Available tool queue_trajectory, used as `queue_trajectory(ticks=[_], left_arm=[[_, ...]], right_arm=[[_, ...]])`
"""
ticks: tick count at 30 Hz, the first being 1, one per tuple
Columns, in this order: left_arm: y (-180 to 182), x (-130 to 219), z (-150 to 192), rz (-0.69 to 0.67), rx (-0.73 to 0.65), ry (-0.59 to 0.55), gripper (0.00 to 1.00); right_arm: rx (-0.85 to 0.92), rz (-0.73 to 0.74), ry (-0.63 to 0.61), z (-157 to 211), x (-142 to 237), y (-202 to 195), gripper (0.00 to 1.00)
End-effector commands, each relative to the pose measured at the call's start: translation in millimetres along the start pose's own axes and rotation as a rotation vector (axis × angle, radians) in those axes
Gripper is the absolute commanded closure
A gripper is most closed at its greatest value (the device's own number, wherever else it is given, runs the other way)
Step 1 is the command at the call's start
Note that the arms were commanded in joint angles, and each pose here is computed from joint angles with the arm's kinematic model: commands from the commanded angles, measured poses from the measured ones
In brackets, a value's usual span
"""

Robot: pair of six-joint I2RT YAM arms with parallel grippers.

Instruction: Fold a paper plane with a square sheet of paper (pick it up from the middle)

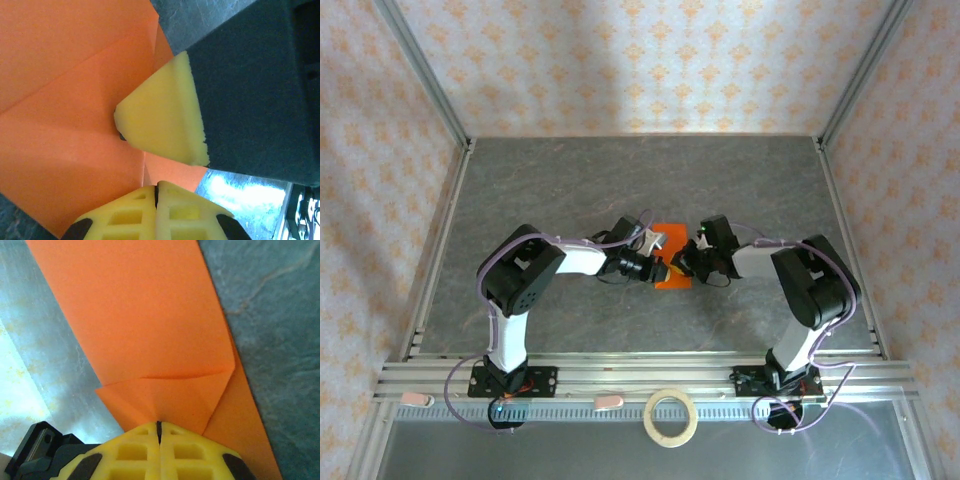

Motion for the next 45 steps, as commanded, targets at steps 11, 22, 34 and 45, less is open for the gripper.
queue_trajectory(ticks=[11, 22, 34, 45], left_arm=[[45, -3, 57, -0.127, 0.112, 0.171, 1.00], [43, -2, 55, -0.128, 0.107, 0.169, 1.00], [35, -2, 44, -0.099, 0.110, 0.134, 1.00], [-20, 23, 7, 0.035, 0.067, 0.030, 1.00]], right_arm=[[-0.072, 0.068, -0.096, -54, 16, -39, 1.00], [-0.038, 0.057, -0.169, -76, 36, -25, 1.00], [0.045, -0.047, -0.121, -38, 25, 16, 1.00], [-0.022, 0.158, -0.066, -15, -1, -48, 1.00]])
Point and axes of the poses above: each hand's point on the last joint's axis, 136 mm out from that joint toward the fingers, its own x axis back along the fingers, its own y axis along the line the jaws close on, z = x × y, the point moved 2 cm from there along x, back along the fingers, and after that the axes turned 3 degrees about x, right-handed, at the moved point
